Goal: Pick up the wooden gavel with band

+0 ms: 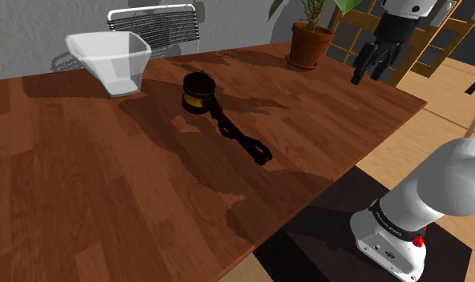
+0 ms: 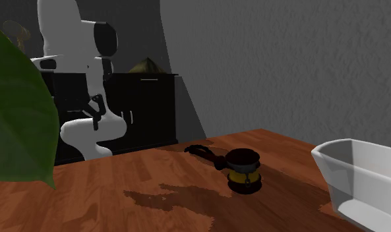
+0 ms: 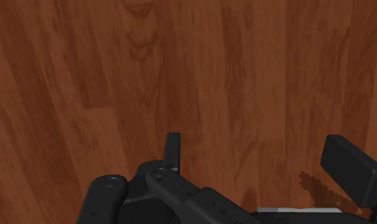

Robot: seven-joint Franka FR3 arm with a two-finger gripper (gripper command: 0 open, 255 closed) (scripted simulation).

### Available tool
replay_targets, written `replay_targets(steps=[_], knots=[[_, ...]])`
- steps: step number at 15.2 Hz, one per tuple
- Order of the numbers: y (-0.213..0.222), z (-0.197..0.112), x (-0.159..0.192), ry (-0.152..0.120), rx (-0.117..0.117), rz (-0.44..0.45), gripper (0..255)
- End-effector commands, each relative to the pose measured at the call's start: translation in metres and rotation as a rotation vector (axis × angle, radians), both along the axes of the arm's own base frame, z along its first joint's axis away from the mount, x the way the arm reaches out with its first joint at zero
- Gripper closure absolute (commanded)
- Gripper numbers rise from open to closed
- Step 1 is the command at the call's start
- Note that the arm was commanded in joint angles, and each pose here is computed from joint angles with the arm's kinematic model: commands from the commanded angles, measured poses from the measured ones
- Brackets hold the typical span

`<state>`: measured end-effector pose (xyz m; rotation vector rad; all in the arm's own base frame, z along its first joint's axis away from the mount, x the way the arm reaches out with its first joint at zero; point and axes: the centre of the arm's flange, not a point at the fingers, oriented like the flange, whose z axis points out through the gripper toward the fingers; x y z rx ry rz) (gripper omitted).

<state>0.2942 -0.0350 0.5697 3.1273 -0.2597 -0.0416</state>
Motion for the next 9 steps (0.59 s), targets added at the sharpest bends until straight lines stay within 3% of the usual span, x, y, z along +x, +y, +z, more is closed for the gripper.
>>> replay_targets(steps=[1, 9], knots=[[0.0, 0.0, 0.0, 0.0, 0.0, 0.0, 0], [0.093, -0.021, 0.038, -0.03, 0.009, 0.017, 0]])
